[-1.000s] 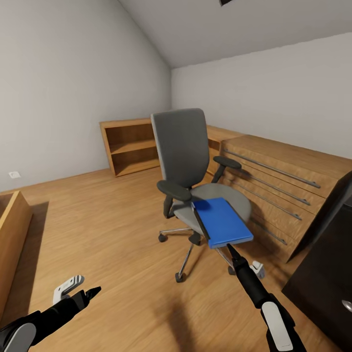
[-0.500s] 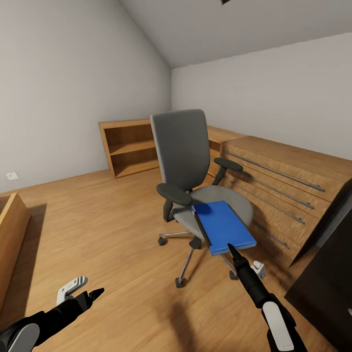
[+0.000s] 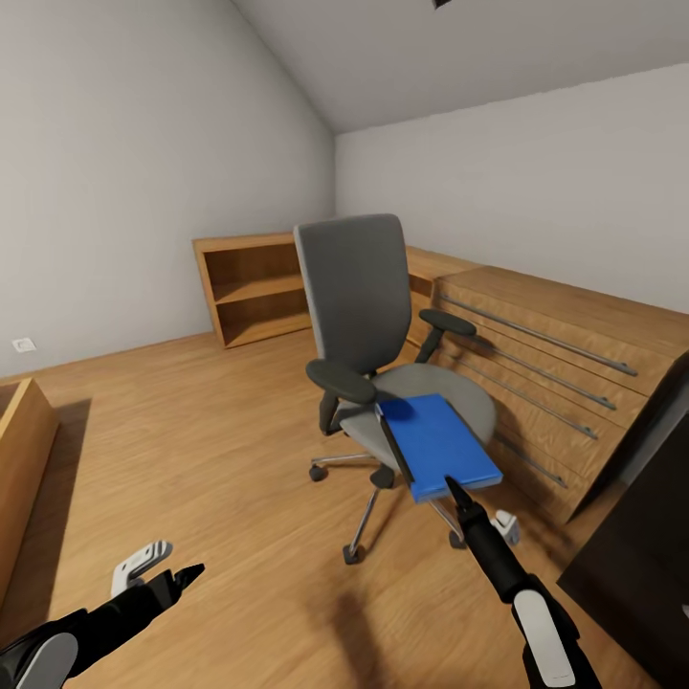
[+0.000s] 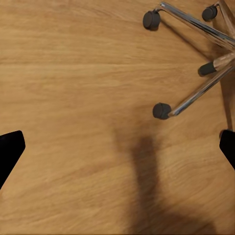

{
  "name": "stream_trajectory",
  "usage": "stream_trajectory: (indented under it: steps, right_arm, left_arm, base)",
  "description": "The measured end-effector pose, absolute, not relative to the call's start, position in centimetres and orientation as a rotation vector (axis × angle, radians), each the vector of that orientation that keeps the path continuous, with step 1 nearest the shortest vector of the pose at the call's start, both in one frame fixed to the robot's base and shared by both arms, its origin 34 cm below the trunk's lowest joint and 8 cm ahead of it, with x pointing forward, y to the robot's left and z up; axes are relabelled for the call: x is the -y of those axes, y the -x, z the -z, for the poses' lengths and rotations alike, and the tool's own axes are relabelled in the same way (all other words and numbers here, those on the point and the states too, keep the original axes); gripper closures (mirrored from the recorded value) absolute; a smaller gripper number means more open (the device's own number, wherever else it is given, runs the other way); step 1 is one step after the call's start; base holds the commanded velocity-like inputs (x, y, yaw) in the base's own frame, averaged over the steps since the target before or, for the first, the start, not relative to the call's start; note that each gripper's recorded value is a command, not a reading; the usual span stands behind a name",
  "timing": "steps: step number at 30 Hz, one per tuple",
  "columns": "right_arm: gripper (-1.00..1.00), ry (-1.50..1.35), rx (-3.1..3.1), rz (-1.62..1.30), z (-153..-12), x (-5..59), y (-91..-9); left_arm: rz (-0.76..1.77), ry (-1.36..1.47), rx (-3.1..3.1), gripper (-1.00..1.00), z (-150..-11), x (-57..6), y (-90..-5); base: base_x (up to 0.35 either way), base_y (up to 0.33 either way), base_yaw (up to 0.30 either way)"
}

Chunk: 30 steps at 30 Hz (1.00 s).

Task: In the bedroom, organize the workspace by keeping the computer under the desk, ensuring the monitor is on the desk, placing the keyboard on the desk next to the monitor, placing the mouse on the desk next to the keyboard, moving the folder from the swivel chair onto the desk next to the mouse, stacking the notebook on top of the folder with the pen on top of the notebook, and positioning the swivel chair next to the desk.

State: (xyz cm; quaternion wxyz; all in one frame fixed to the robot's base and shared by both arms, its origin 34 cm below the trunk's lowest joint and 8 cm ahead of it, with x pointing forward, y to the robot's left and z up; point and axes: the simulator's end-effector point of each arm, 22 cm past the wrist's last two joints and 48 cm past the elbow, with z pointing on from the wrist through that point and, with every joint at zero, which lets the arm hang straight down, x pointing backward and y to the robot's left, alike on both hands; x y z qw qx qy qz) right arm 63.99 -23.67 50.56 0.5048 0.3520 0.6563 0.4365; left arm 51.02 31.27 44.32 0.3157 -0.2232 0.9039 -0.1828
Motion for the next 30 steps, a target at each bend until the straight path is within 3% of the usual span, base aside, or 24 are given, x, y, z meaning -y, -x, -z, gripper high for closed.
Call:
stream_trajectory:
  steps: [30]
  right_arm:
    - [-1.0, -0.85, -1.584, -1.053, -50.54, 23.67, -63.99]
  left_arm:
    - [0.482, 0.593, -2.387, -1.0, -44.03, -31.28, -50.88]
  base:
    - [0.042, 0.003, 0.0]
